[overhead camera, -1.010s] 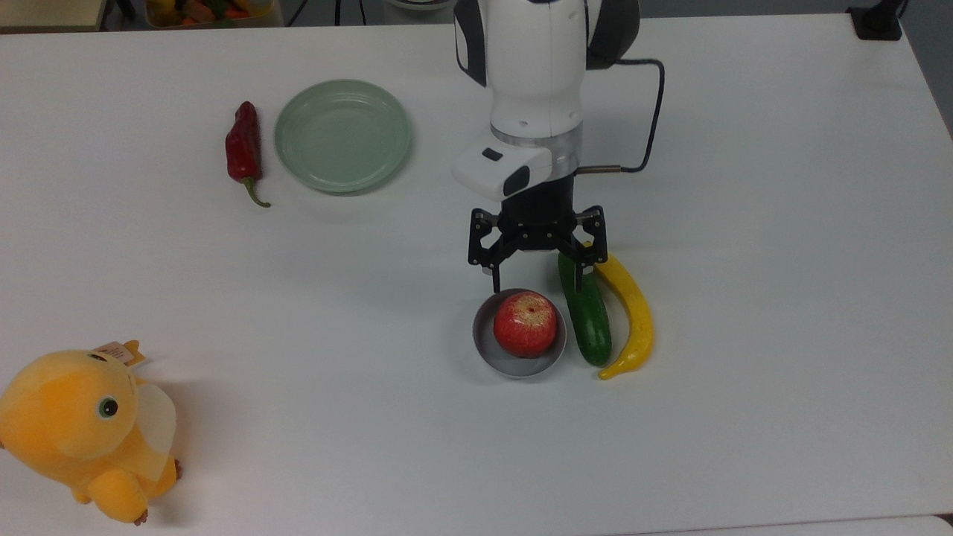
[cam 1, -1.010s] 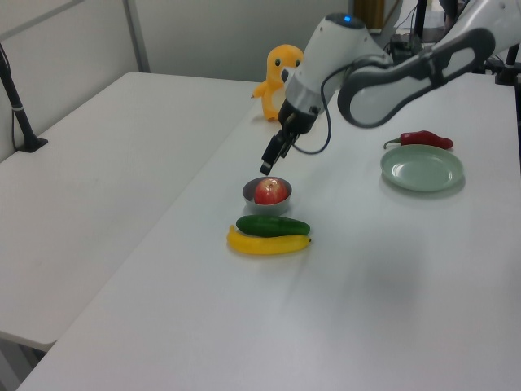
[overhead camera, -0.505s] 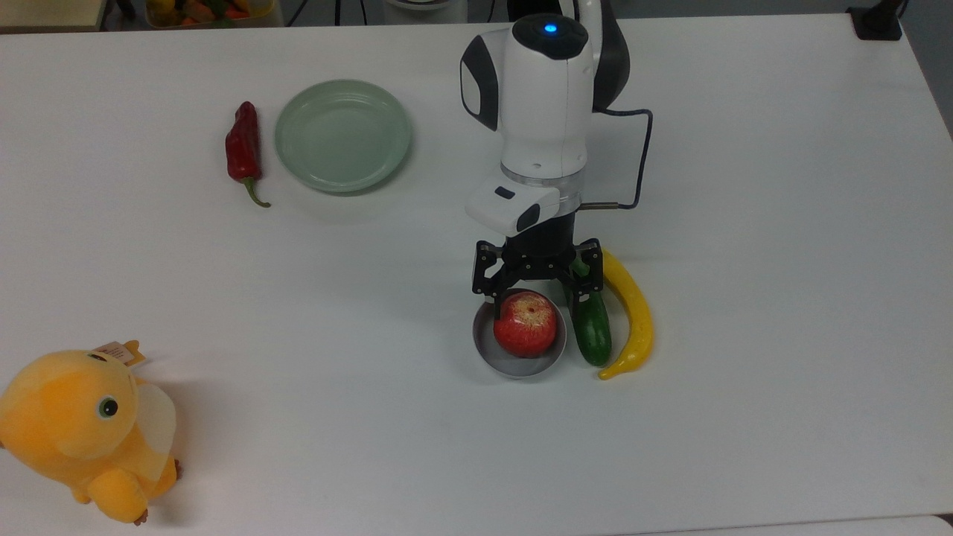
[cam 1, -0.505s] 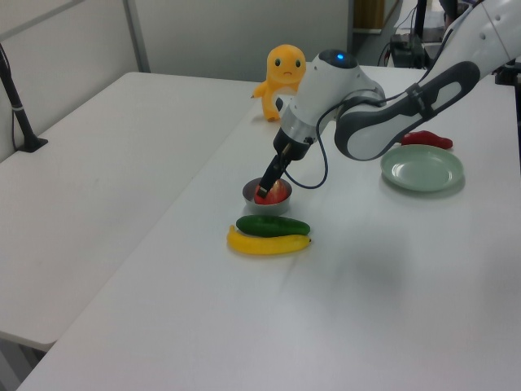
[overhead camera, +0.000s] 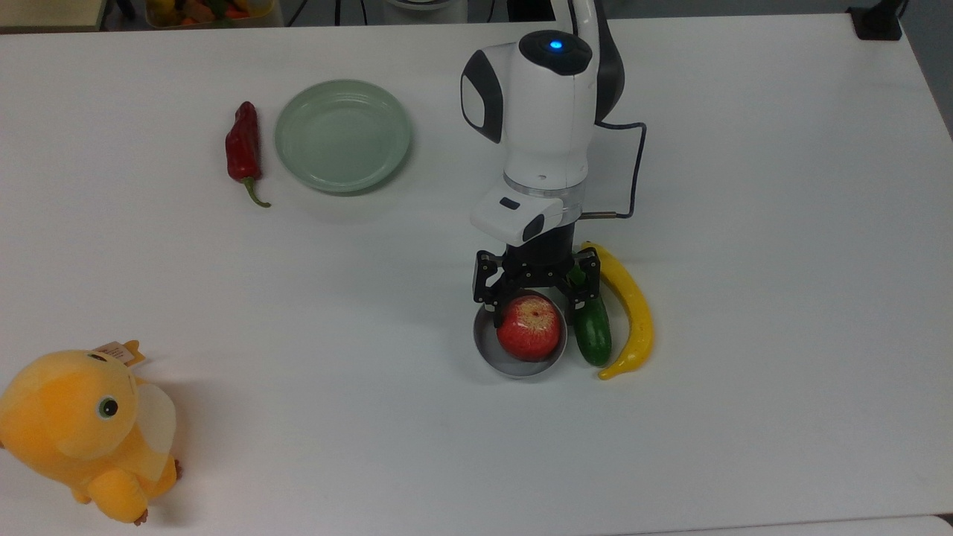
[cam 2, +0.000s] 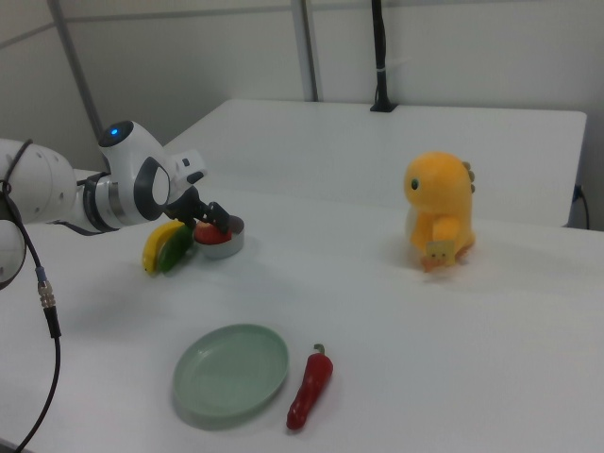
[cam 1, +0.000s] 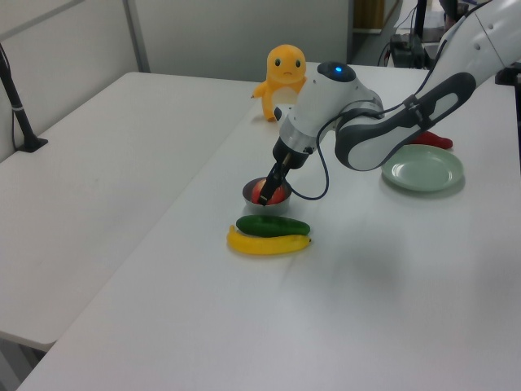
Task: Red apple placed in the center of the desktop
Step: 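Lower the gripper around the red apple and close on it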
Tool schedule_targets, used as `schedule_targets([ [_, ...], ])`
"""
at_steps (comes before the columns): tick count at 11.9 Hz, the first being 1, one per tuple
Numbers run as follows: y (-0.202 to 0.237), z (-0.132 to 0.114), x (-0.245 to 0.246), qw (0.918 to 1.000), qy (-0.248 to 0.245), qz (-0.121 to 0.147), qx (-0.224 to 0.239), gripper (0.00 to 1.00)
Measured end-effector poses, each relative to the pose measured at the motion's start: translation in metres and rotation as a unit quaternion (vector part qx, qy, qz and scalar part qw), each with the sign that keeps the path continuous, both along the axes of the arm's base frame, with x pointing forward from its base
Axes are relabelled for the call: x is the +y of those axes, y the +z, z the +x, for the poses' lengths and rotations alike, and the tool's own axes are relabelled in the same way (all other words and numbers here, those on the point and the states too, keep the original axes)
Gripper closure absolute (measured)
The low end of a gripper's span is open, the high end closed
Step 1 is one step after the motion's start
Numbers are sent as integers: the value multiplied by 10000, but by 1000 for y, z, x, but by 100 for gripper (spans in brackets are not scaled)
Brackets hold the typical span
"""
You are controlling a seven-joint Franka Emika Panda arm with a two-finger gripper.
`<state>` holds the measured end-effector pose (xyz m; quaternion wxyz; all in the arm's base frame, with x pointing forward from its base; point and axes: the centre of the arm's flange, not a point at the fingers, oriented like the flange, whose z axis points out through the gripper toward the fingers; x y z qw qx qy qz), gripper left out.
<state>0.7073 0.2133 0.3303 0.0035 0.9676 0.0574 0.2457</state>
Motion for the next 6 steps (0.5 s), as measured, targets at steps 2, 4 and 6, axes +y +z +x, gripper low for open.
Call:
schedule_targets([
  [2, 4, 1, 3, 9997, 132, -162, -100, 28],
  [4, 4, 1, 3, 9996, 170, -212, -117, 32],
  [6, 4, 1, 3, 9996, 172, -214, -119, 34],
])
